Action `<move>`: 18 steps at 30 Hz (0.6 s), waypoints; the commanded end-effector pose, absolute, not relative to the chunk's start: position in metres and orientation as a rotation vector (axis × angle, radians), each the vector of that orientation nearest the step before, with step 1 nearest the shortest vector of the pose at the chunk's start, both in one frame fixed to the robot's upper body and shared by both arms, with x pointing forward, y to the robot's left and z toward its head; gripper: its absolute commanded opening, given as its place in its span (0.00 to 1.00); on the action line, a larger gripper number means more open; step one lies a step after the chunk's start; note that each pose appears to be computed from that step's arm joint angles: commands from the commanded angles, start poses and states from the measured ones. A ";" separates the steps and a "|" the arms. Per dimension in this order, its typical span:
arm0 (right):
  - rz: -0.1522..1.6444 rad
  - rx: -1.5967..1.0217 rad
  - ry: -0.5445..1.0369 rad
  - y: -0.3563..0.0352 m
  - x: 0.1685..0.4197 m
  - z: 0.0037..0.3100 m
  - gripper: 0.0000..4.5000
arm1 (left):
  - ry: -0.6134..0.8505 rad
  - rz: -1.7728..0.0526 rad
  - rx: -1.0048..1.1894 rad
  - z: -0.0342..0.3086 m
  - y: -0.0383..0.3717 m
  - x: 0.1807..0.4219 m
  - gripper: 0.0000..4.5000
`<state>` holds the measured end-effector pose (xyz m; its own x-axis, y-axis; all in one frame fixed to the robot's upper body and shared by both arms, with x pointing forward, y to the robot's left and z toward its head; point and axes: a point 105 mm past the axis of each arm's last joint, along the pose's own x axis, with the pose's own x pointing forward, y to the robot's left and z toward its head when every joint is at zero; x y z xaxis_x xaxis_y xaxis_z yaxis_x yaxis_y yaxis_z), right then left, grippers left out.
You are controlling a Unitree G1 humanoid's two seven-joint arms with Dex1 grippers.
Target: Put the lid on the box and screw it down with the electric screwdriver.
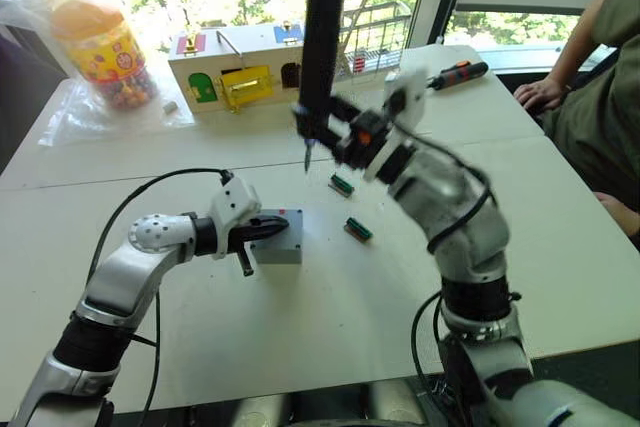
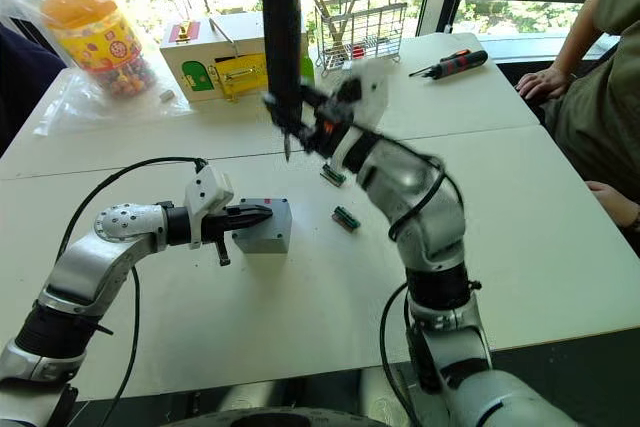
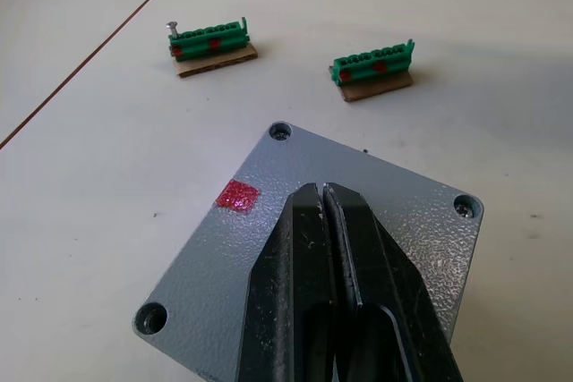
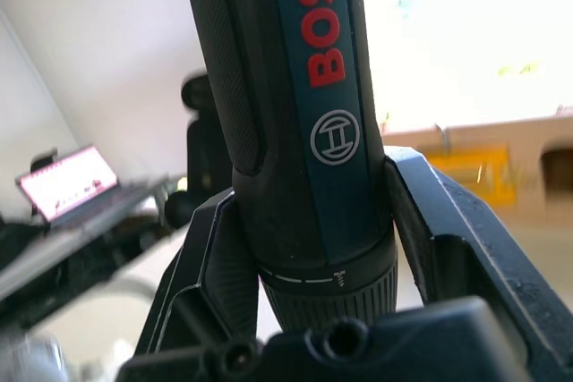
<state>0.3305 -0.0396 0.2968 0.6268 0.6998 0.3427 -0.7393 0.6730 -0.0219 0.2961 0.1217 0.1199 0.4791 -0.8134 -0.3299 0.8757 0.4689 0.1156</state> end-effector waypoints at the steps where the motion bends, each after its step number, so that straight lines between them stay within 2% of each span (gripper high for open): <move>1: 0.764 0.170 -0.166 -0.075 0.343 0.307 0.40 | 0.215 -1.039 0.167 0.143 0.123 0.302 0.00; 3: 0.747 0.110 -0.041 -0.095 0.347 0.300 0.40 | 0.174 -1.059 0.166 0.162 0.118 0.303 0.00; 6: 0.611 -0.050 0.132 -0.147 0.359 0.286 0.40 | 0.113 -1.101 0.223 0.186 0.107 0.302 0.00; 8: 0.484 -0.054 0.324 -0.188 0.368 0.265 0.40 | 0.087 -1.125 0.267 0.195 0.098 0.300 0.00; 10: 0.411 -0.067 0.493 -0.218 0.367 0.244 0.40 | 0.073 -1.153 0.295 0.199 0.091 0.295 0.00; 13: 0.387 -0.051 0.715 -0.247 0.359 0.212 0.40 | 0.070 -1.199 0.335 0.199 0.082 0.286 0.00; 18: 0.368 -0.015 0.913 -0.265 0.361 0.176 0.40 | 0.080 -1.220 0.371 0.191 0.074 0.279 0.00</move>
<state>0.3505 -0.2686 0.1553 0.5091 0.2769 -0.8150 -0.2650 0.9513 0.1576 0.2818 0.0746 0.1863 0.3381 -0.9037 -0.2627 0.9358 0.2932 0.1955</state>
